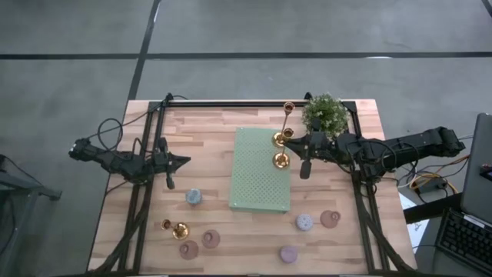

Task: Pick & Place candle stick holders
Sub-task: Put the right gold candle holder on the shelf aligned with the other gold candle holder, then put the gold candle holder on the shelf aligned with the other gold candle holder

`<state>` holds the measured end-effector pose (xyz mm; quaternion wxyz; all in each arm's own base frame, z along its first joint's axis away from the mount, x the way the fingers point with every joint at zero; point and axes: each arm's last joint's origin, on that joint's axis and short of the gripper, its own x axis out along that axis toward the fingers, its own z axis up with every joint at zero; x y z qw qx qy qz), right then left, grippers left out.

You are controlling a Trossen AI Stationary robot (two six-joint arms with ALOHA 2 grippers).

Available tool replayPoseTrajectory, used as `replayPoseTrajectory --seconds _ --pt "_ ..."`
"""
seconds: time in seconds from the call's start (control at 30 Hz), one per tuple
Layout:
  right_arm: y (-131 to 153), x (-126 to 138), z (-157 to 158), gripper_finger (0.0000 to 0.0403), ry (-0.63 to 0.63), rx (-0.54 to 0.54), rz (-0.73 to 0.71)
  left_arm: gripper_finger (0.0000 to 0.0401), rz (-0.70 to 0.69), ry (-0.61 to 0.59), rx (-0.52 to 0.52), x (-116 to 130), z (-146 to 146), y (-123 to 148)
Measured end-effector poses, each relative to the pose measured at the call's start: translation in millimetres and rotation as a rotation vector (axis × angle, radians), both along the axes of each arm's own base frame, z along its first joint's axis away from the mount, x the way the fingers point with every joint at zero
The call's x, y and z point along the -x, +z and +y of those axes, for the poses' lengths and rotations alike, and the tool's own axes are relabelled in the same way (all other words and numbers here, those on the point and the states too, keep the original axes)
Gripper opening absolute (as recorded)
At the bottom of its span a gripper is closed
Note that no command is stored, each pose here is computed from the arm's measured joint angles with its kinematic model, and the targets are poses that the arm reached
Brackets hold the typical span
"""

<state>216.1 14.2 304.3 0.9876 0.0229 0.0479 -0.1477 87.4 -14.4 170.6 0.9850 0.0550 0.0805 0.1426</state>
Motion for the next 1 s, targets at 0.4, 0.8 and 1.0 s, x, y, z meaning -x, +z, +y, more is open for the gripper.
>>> replayPoseTrajectory --seconds 0.4,0.8,1.0 --pt "-2.8 0.3 0.0 0.0101 0.000 0.000 0.025 0.0014 0.000 0.000 0.000 0.0 0.0 -0.1" --pt "-12.7 2.2 -0.1 0.0162 -0.006 -0.035 0.117 0.0014 0.000 0.000 0.000 0.0 0.0 -0.1" --pt "-18.9 4.1 0.8 0.0180 -0.006 -0.042 0.180 0.0014 0.000 0.000 0.000 0.0 0.0 -0.1"
